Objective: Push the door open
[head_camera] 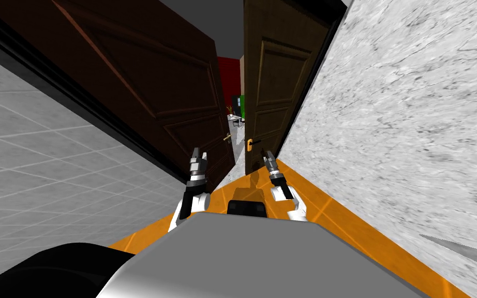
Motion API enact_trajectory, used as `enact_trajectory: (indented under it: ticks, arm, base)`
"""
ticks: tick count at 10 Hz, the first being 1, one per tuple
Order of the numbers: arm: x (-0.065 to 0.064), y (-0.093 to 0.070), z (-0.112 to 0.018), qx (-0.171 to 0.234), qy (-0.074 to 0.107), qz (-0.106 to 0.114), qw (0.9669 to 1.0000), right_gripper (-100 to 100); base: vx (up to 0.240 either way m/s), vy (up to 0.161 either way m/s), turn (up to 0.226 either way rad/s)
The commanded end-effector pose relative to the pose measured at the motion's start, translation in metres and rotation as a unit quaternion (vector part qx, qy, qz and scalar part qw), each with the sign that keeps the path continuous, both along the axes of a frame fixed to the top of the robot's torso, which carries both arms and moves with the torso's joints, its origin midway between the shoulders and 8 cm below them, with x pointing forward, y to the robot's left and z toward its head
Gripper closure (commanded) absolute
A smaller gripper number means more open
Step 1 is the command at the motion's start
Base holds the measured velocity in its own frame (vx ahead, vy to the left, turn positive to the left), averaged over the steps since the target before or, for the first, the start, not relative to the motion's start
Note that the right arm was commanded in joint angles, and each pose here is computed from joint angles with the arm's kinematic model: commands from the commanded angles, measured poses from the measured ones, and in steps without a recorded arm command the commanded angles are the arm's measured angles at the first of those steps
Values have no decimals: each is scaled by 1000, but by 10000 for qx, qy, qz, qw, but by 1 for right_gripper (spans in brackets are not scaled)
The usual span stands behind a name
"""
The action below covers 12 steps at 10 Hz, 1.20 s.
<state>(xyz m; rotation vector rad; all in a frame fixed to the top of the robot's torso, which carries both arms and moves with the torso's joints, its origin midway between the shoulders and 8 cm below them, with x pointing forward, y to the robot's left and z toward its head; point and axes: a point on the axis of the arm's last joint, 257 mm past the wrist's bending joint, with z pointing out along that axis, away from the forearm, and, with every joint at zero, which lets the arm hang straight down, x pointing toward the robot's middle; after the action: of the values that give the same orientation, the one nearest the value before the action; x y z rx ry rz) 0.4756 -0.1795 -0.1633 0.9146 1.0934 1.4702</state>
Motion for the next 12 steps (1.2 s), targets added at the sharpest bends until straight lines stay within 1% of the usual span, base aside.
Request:
enact_trajectory:
  ticks: [1, 7, 8, 9, 11, 12]
  arm:
    - [6, 7, -11, -9, 115, 69, 9999, -100]
    - [18, 29, -46, -61, 510, 307, 9982, -100]
    - [21, 36, -57, -86, 636, 380, 9972, -100]
    - [22, 39, -62, -98, 693, 412, 9967, -100]
    - [26, 50, -82, -155, 915, 535, 9942, -100]
    - [27, 53, -86, -169, 964, 562, 9936, -100]
  base:
    - [74, -91, 89]
    - [82, -101, 81]
    - [85, -125, 134]
    - [104, -135, 113]
    - [139, -149, 119]
    - [128, -147, 102]
